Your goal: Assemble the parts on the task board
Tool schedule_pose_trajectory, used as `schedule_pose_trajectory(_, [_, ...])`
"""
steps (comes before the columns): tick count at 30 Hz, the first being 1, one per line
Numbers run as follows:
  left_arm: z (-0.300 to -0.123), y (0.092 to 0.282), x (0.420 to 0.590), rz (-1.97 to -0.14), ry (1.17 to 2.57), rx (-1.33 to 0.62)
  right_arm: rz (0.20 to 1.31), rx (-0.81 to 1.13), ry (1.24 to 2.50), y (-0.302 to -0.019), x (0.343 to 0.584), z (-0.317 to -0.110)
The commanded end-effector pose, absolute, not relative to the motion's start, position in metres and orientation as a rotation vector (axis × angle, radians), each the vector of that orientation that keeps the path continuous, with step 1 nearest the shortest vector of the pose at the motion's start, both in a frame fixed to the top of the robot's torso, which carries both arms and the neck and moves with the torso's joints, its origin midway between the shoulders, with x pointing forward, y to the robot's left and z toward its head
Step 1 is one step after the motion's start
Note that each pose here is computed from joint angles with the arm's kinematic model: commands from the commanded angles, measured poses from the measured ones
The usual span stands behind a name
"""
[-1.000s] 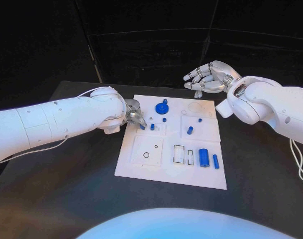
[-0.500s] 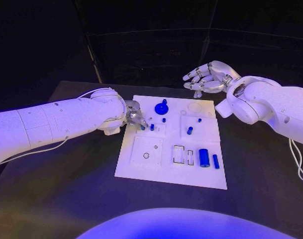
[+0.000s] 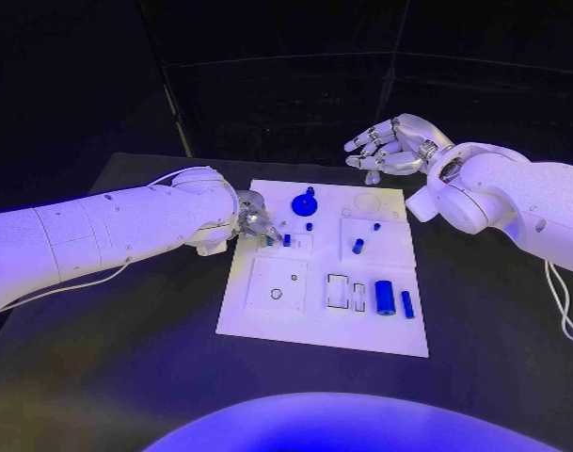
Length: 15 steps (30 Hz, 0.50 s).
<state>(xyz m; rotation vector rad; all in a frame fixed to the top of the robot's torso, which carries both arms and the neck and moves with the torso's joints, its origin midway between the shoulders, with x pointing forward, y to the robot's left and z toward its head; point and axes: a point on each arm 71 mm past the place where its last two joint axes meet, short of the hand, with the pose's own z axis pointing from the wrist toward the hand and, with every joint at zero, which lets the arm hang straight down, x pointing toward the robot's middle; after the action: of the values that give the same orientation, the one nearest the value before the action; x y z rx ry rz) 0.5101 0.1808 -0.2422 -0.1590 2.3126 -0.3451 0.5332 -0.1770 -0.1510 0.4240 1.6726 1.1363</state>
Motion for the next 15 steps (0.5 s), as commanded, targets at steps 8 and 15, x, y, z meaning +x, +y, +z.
schedule_pose_trajectory(8, [-0.2432, 0.1817, 0.5103, -0.340, 2.312, -0.173, 1.145, 0.414, 1.671, -0.1760, 0.5334, -0.1498])
schedule_pose_trajectory(15, [-0.2385, 0.1841, 0.5084, -0.367, 2.262, -0.202, 1.143, 0.415, 1.672, -0.1767, 0.5338, -0.1503])
